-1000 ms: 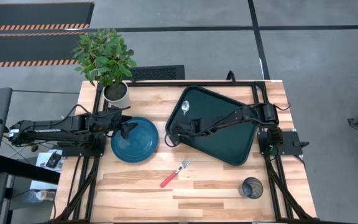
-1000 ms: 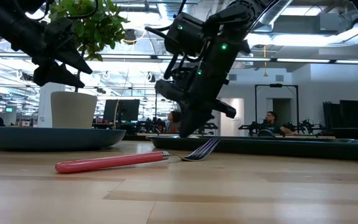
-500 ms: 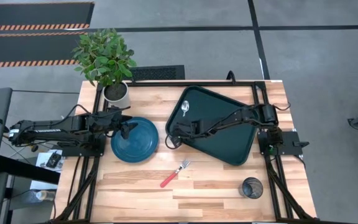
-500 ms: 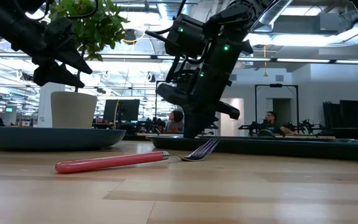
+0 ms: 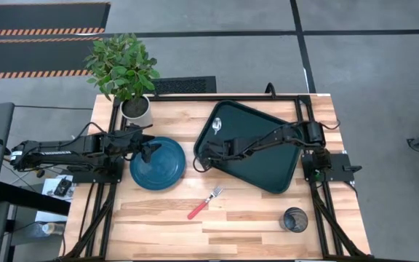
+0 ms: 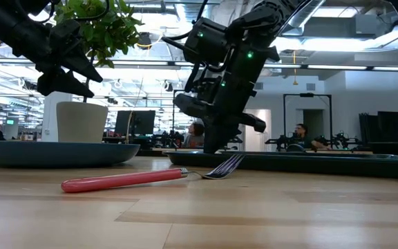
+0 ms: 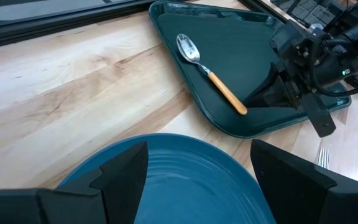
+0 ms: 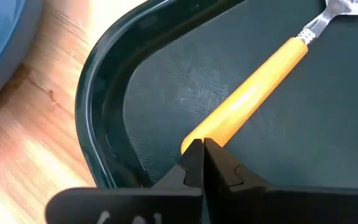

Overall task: Pick and place plate/cup/fork/spoon on tray
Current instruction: Put the orange spoon on the black tray

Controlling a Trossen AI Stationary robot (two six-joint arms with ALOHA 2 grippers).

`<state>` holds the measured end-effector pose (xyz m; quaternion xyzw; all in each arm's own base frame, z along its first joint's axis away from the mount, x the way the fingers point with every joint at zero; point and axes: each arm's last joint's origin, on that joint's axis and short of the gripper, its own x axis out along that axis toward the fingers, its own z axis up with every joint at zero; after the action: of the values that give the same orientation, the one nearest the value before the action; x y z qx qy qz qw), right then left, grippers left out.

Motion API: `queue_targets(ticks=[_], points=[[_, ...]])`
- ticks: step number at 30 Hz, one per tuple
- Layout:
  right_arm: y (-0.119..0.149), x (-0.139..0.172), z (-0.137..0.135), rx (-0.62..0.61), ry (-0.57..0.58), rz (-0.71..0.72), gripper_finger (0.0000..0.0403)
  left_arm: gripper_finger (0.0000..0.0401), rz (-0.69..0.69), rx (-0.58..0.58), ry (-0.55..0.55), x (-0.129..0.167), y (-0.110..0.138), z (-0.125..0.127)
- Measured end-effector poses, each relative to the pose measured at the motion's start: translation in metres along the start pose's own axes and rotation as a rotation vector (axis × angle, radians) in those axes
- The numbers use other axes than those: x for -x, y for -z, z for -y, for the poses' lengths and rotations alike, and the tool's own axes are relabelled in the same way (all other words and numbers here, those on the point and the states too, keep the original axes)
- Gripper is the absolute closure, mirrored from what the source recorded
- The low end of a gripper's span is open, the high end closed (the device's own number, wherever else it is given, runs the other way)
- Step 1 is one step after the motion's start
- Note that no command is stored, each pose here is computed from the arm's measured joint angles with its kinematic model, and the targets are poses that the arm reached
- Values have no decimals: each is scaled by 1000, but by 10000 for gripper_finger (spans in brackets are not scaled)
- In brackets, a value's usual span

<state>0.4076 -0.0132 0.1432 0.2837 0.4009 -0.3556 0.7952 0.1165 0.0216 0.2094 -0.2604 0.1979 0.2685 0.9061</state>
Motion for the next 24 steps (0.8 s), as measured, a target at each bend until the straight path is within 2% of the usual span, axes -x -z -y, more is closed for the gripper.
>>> queue_targets(ticks=[13, 24], points=[[10, -2, -5, 27, 35, 28, 395, 132, 0, 0, 0, 0, 0, 0], [8, -2, -5, 21, 30, 32, 393, 132, -1, -1, 0, 0, 0, 0]])
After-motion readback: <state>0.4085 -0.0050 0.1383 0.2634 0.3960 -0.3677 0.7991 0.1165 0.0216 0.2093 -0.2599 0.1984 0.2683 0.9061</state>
